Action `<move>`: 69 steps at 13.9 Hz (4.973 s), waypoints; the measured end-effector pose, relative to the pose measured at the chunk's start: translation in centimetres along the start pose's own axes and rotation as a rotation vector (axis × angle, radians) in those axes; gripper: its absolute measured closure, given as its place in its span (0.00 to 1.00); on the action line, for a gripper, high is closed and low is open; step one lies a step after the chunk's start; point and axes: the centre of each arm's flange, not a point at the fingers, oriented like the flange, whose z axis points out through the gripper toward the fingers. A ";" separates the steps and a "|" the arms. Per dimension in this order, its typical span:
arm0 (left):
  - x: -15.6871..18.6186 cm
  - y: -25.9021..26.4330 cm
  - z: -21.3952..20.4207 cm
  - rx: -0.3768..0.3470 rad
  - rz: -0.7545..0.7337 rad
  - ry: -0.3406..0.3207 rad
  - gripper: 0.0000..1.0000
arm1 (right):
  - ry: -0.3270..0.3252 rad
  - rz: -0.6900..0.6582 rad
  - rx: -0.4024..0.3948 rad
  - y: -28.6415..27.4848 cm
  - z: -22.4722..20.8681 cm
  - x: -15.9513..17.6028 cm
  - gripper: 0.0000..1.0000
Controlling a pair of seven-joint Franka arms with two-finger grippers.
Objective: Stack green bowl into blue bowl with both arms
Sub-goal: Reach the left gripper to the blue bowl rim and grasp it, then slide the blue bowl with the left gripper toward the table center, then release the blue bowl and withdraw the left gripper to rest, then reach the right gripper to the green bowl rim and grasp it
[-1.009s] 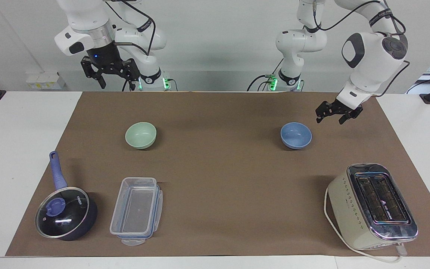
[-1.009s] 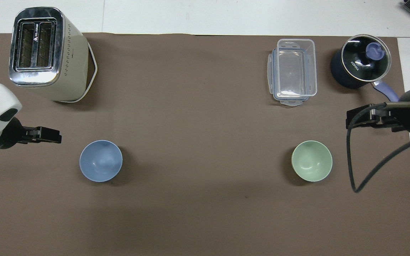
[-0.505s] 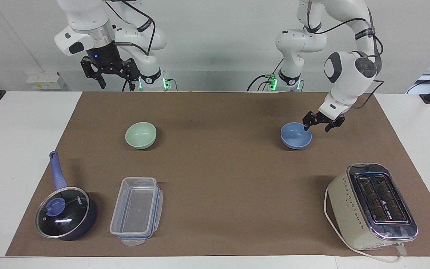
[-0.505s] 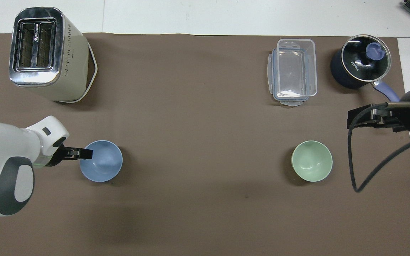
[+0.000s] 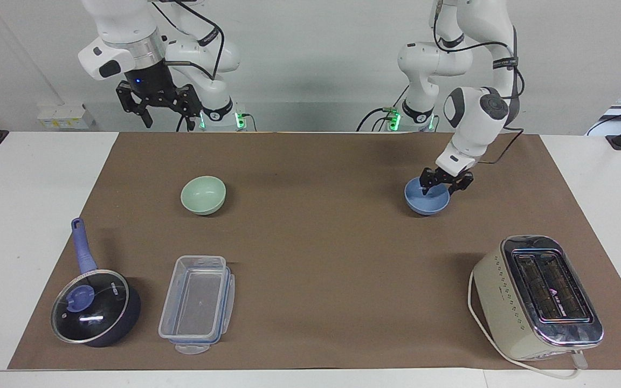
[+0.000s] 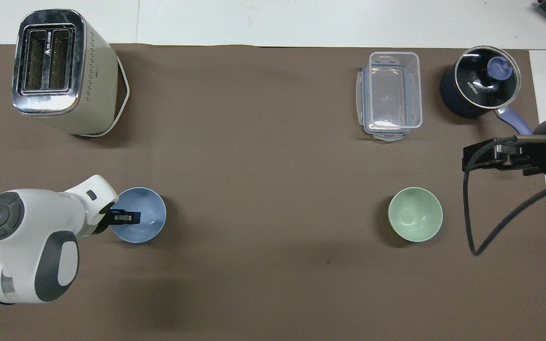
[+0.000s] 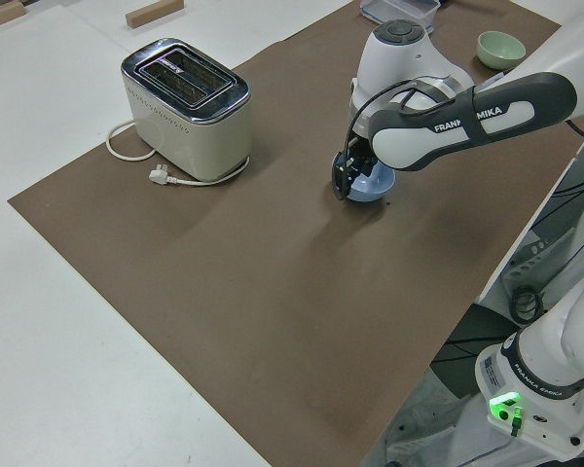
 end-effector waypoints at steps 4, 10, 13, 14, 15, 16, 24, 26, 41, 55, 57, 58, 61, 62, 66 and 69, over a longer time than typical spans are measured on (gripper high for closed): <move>0.1 -0.2 -0.1 -0.001 -0.005 0.004 0.87 | 0.000 0.001 0.000 0.1 0.0 0.0 0.00; 1.6 0.1 -2.5 -0.023 -0.016 0.020 0.96 | 0.000 0.010 0.000 0.5 0.0 0.1 0.00; 2.6 0.5 -4.8 -0.049 -0.025 0.012 0.96 | 0.000 0.011 0.000 0.6 0.0 0.1 0.00; 2.7 0.8 -5.3 -0.053 -0.021 0.010 0.96 | 0.000 0.011 0.000 0.6 0.0 0.1 0.00; 2.8 1.3 -5.4 -0.057 -0.015 0.010 0.96 | 0.000 0.011 0.000 0.6 0.0 0.1 0.00; 2.7 2.4 -5.4 -0.064 -0.008 0.005 0.96 | 0.000 0.012 0.000 0.6 0.0 0.1 0.00; 0.1 17.9 -3.9 -0.090 -0.057 0.030 0.96 | 0.000 0.012 0.000 0.6 0.0 0.1 0.00; -0.8 21.2 -2.6 -0.096 -0.062 0.036 0.96 | 0.000 0.013 0.000 0.7 0.0 0.1 0.00; 3.2 18.7 -4.6 -0.077 -0.173 -0.042 0.06 | -0.001 0.029 0.000 1.5 0.0 0.3 0.00; 10.0 -1.6 -21.6 0.070 -0.049 -0.008 0.00 | 0.013 -0.046 -0.006 5.8 9.0 1.1 0.00; 9.9 -1.7 -24.7 0.087 -0.039 -0.009 0.00 | 0.019 -0.076 -0.006 5.8 11.7 1.2 0.00; 9.8 -1.7 -26.0 0.103 -0.036 -0.014 0.00 | 0.019 -0.089 -0.006 6.1 13.3 1.1 0.00; 9.8 -1.7 -27.4 0.115 -0.035 -0.020 0.00 | 0.003 -0.123 -0.007 8.1 18.7 0.6 0.00; 9.9 -1.7 -27.1 0.115 -0.035 -0.024 0.00 | -0.011 -0.138 -0.006 8.9 20.9 0.1 0.00; 10.1 -1.7 -26.7 0.115 -0.035 -0.032 0.00 | -0.040 -0.158 -0.003 10.0 27.2 -2.1 0.00; 10.1 -1.7 -26.7 0.115 -0.035 -0.032 0.00 | -0.061 -0.158 0.001 10.0 29.7 -2.7 0.00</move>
